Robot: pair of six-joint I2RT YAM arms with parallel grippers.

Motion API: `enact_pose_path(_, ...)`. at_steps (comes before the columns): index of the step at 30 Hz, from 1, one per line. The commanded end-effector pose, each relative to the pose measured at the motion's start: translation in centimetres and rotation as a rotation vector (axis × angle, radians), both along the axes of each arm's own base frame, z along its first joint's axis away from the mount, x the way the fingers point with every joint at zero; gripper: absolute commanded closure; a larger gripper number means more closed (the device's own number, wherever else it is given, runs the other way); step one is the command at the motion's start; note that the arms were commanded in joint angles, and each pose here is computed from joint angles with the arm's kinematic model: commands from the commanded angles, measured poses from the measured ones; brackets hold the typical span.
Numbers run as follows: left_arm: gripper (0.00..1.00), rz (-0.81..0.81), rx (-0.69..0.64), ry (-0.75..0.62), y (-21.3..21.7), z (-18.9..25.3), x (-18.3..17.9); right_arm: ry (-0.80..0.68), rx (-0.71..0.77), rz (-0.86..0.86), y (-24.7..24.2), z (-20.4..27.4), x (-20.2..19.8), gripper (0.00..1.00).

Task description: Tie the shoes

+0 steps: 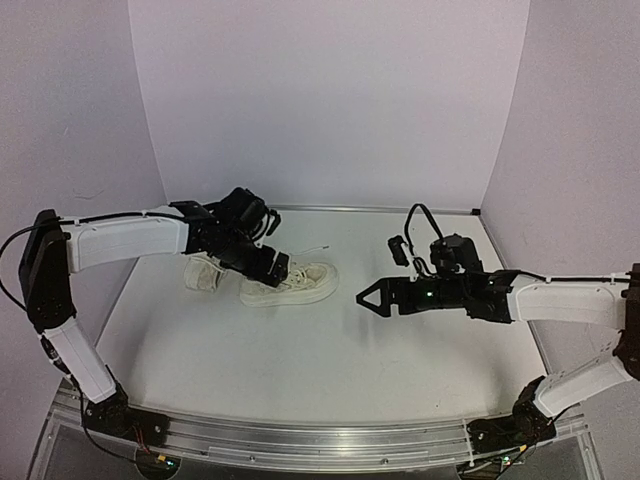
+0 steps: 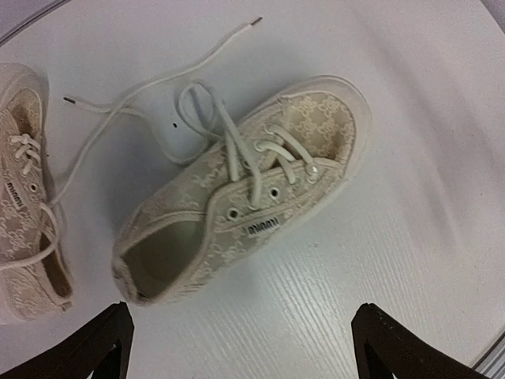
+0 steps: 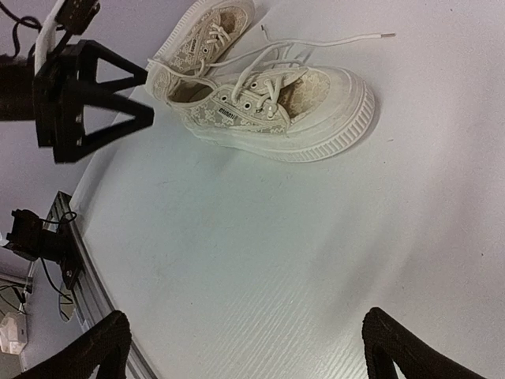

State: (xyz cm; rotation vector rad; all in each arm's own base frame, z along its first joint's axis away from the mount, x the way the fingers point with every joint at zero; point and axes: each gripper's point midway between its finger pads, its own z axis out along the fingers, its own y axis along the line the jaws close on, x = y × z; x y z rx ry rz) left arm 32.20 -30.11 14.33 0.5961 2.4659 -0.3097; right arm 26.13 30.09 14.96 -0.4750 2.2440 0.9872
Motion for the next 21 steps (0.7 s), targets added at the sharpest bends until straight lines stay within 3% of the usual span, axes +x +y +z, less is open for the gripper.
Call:
enact_pose_path(1, 0.0, 0.002, 0.068, 0.024, 3.0, 1.2, 3.7, 0.002, 0.063, 0.004, -0.3, 1.2, -1.0, 0.02)
enact_pose_path(9, 0.08, -0.031, 0.193, 0.168, 4.0, -3.4, 7.7, -0.002, 0.11, 0.007, -0.9, 2.1, -2.0, 0.02)
enact_pose_path(16, 0.39, -0.106, 0.123, 0.321, 2.3, -6.2, 4.9, -0.007, 0.119, 0.011, -1.1, 2.4, -2.4, 0.02)
enact_pose_path(21, 0.74, -0.13, 0.03, 0.358, 0.7, -5.0, 1.5, -0.01, 0.126, 0.015, -1.0, 2.7, -2.4, 0.02)
